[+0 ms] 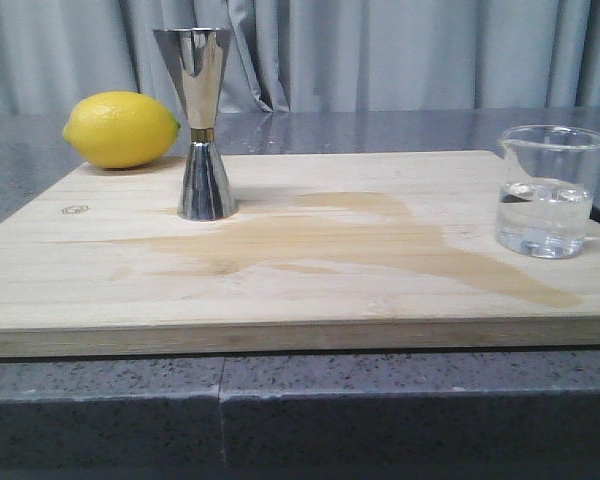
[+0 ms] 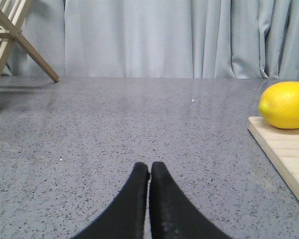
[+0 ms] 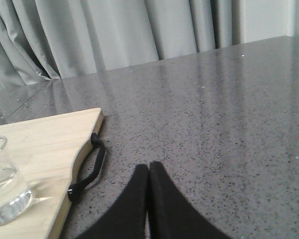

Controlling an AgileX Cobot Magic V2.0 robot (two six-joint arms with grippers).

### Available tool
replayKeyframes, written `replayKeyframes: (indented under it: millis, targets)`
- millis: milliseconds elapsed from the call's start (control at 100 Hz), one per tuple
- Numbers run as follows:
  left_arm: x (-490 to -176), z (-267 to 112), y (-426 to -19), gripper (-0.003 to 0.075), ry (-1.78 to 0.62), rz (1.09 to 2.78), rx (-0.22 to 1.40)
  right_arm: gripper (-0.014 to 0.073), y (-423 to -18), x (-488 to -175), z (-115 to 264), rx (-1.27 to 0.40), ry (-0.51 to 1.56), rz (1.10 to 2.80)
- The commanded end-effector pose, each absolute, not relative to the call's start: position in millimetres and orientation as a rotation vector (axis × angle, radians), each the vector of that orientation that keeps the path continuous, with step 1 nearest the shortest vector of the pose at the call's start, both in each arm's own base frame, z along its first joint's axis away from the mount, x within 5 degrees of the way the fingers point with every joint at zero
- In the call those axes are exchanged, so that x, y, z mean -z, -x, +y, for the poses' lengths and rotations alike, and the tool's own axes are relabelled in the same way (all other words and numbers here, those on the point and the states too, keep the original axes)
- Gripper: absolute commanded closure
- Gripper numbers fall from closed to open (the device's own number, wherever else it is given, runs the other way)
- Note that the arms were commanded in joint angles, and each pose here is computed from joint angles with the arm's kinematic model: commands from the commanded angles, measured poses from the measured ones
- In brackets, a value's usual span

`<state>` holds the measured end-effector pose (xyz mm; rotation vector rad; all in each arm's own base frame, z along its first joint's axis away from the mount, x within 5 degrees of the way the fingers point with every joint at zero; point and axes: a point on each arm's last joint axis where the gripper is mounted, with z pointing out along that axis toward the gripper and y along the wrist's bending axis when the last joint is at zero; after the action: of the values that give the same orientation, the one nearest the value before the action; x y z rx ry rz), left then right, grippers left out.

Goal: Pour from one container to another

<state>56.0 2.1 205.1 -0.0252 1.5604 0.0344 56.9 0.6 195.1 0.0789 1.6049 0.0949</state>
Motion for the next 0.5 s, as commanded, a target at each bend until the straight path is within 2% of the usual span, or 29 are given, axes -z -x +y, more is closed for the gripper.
replayKeyframes:
  millis: [0, 240, 490]
  targets:
    - [-212.2, 2.2, -53.7, 0.0739, 0.032, 1.460, -0.031, 0.0666, -55.8, -198.6, 0.4, -0.085, -0.068, 1.513]
    - [-212.9, 2.2, -53.6, 0.0739, 0.040, 1.452, -0.022, 0.0666, -55.7, -200.2, 0.5, -0.086, -0.067, 1.496]
    - [-219.1, 3.8, -52.6, 0.0739, 0.224, 1.373, 0.169, 0.0666, -54.7, -208.5, -0.2, -0.219, -0.189, 1.419]
